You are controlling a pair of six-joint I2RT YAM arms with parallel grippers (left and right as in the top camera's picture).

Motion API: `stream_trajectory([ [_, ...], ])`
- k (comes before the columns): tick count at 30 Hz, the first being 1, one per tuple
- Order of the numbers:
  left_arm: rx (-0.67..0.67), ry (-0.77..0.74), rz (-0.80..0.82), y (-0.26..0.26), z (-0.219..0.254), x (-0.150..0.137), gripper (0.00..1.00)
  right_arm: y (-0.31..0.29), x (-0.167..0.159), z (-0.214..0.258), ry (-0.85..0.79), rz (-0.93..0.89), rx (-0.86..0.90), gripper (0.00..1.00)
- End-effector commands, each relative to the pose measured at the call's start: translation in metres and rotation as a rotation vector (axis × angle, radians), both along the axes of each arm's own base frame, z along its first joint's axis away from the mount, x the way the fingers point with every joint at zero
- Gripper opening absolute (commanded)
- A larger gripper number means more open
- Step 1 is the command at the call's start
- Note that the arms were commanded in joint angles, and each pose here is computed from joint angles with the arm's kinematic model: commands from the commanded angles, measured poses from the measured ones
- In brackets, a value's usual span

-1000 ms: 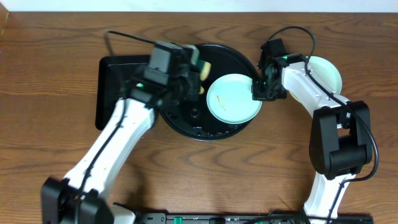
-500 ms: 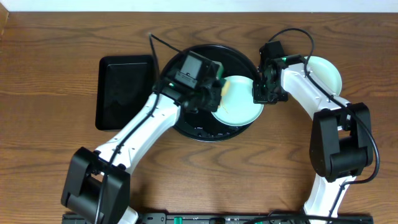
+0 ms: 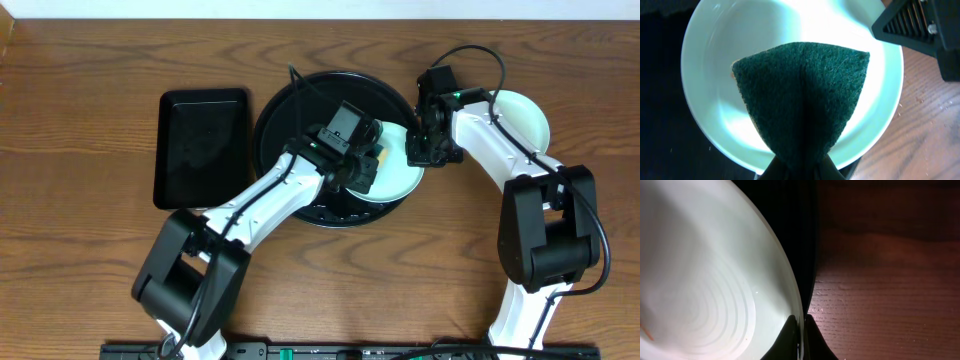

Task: Clean dirty plates on tray and stack at the side
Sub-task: 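Scrub the mint plate's surface with the sponge in the left gripper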

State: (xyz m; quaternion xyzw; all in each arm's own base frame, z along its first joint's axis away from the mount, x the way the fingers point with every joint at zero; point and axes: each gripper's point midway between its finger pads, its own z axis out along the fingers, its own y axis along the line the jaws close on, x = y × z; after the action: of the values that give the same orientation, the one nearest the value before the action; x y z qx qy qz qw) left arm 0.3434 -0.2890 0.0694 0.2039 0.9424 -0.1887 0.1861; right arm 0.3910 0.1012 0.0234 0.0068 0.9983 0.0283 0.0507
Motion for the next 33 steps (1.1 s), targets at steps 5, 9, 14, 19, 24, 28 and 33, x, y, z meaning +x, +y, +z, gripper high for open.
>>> stream_trajectory([
  [5,0.019,0.011,0.020,-0.002,-0.016,0.007,0.07,-0.015,-0.005,-0.005,0.003,-0.012,-0.073,0.01],
  [9,0.031,0.028,0.018,-0.001,-0.025,0.005,0.07,-0.015,-0.004,-0.005,0.003,-0.012,-0.073,0.01],
  [14,0.033,0.029,0.014,-0.003,-0.027,0.004,0.07,-0.015,-0.004,-0.005,0.003,-0.012,-0.073,0.01],
  [19,0.030,0.025,0.006,-0.007,-0.028,0.003,0.07,-0.015,-0.004,-0.005,0.003,-0.012,-0.073,0.01],
  [24,0.017,0.006,0.000,-0.012,-0.032,0.005,0.07,-0.015,-0.004,-0.005,0.003,-0.012,-0.073,0.01],
  [28,0.010,-0.003,0.000,-0.013,-0.031,0.007,0.07,-0.015,-0.004,-0.005,0.003,-0.012,-0.073,0.01],
  [33,0.016,0.006,0.000,-0.012,-0.034,0.005,0.07,-0.015,-0.004,-0.005,0.003,-0.012,-0.073,0.01],
])
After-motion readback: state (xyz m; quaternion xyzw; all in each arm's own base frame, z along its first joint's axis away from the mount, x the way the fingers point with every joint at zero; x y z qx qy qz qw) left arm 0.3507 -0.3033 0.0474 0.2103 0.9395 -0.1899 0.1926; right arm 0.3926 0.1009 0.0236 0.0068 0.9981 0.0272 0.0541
